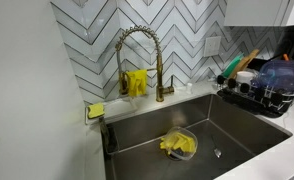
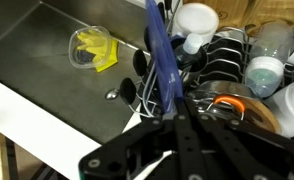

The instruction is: Remove the lid from the lunchbox and put it in the drying rack

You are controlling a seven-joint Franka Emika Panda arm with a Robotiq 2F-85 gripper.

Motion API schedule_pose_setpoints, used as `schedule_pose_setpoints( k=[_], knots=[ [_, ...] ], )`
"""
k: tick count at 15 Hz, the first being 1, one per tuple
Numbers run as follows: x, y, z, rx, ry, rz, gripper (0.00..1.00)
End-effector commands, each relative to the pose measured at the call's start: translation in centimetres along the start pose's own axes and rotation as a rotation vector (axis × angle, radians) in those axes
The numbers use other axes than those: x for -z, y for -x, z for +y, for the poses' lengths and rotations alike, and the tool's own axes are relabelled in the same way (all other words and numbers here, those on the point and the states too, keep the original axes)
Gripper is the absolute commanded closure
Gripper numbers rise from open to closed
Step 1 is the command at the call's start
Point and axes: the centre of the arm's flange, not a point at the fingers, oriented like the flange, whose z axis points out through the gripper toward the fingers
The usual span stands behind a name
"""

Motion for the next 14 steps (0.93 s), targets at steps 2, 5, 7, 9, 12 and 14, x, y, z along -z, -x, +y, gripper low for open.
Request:
schedule_pose_setpoints(
  k=[2,5,7,9,12,14],
  knots=[
    [1.2,0.6,0.3,-0.080,-0.004,-0.041,0.99],
    [0.2,0.6,0.5,-0.133,0.041,-0.045,0.99],
    [-0.4,0.5,0.5,-0.174,0.057,-0.039,0.99],
    [-0.9,0.5,0.6,-0.208,0.064,-0.033,0.99],
    [-1.6,0.5,0.7,-0.247,0.064,-0.020,0.99],
    [-2.0,0.5,0.8,-0.274,0.067,-0.014,0.99]
  ],
)
